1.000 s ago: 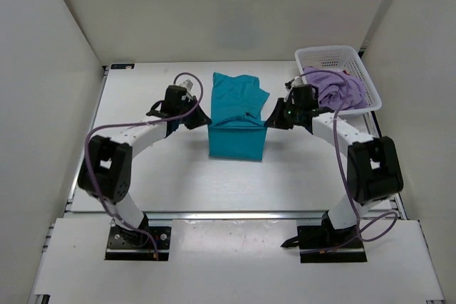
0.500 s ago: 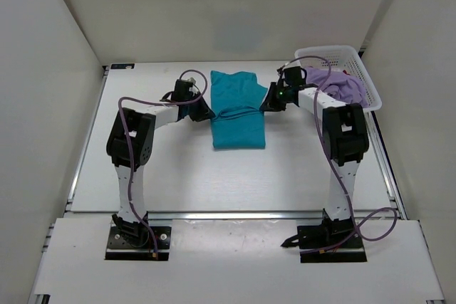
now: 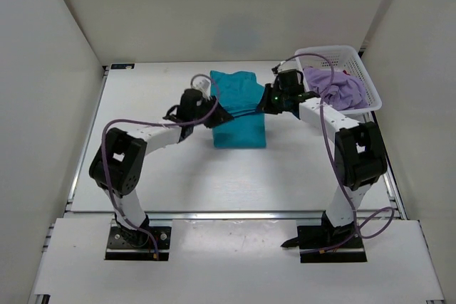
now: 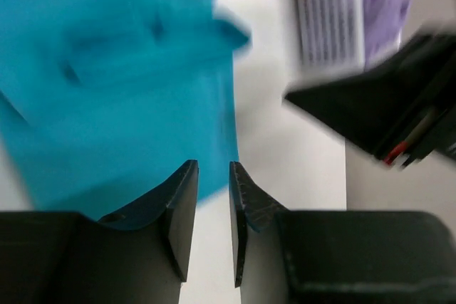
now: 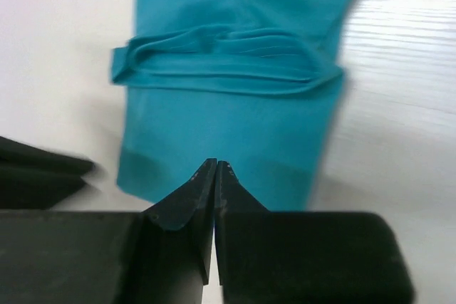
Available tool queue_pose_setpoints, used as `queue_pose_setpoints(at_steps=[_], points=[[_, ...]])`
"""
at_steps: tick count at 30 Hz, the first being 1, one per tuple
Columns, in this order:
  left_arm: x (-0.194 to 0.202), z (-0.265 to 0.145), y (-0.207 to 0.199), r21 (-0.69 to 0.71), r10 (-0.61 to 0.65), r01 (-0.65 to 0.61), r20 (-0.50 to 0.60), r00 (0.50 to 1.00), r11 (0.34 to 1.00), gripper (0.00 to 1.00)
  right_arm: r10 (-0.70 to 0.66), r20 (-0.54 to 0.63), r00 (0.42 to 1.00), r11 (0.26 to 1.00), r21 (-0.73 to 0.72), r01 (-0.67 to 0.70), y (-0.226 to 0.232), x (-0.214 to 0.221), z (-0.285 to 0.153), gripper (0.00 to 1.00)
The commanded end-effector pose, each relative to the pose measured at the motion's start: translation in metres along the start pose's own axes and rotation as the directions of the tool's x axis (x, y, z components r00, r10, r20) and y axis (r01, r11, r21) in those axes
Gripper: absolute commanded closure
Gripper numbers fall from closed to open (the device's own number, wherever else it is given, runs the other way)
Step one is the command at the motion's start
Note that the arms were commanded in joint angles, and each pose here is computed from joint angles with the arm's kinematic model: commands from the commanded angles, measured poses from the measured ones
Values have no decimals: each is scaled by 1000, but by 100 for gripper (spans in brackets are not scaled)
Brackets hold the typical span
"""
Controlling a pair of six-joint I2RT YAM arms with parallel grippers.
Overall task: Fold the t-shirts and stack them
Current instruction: Fold the folded rectangular tshirt in 1/3 of the way
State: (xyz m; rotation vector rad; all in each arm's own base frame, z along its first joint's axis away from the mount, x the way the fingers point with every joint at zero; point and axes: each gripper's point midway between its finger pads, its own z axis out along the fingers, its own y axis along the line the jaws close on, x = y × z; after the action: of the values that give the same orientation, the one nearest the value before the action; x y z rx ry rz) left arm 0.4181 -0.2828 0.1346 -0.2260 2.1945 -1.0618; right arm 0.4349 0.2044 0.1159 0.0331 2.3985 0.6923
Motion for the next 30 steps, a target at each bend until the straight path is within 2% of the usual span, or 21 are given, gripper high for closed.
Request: queue_pose_setpoints(at_steps=[1, 4, 5, 6, 11, 16, 17, 19, 23, 25, 28, 30], points=[[61, -3, 22, -39, -41, 38, -89, 995, 999, 67, -65, 51, 997, 996, -58, 68, 29, 3, 4, 100], [89, -10, 54, -82, -109, 98, -137, 985, 992, 70, -69, -31, 997, 995, -79, 66, 32, 21, 25, 100], [92, -11, 59, -90, -100, 88, -140, 985, 992, 70, -75, -32, 997, 994, -85, 72, 35, 18, 28, 100], [98, -12, 65, -108, -94, 78, -150, 984, 991, 70, -69, -84, 994, 994, -89, 62, 35, 32, 38, 100], [121, -24, 71, -119, -72, 50, -191, 979, 992, 69, -113, -138, 984, 989, -112, 98, 53, 38, 67, 99], [137, -34, 82, -136, -54, 25, -219, 974, 990, 70, -98, -211, 973, 995, -50, 90, 34, 47, 106, 100], [137, -36, 84, -140, -56, 26, -216, 975, 990, 70, -108, -169, 980, 993, -62, 99, 41, 27, 106, 100], [144, -41, 90, -157, -54, 17, -233, 971, 988, 69, -98, -172, 980, 995, -42, 93, 37, 23, 120, 100], [142, -47, 91, -159, -47, 10, -228, 973, 987, 70, -64, -107, 992, 997, -43, 60, 36, -24, 135, 100], [138, -50, 86, -146, -38, 6, -219, 975, 989, 69, -66, -71, 995, 997, -44, 63, 44, -53, 128, 100], [126, -58, 76, -130, -7, -16, -176, 984, 991, 68, -126, -70, 990, 992, -24, 125, 55, -55, 110, 100], [123, -61, 75, -138, 7, -29, -160, 987, 990, 68, -178, 2, 984, 984, -14, 178, 69, -70, 81, 100]])
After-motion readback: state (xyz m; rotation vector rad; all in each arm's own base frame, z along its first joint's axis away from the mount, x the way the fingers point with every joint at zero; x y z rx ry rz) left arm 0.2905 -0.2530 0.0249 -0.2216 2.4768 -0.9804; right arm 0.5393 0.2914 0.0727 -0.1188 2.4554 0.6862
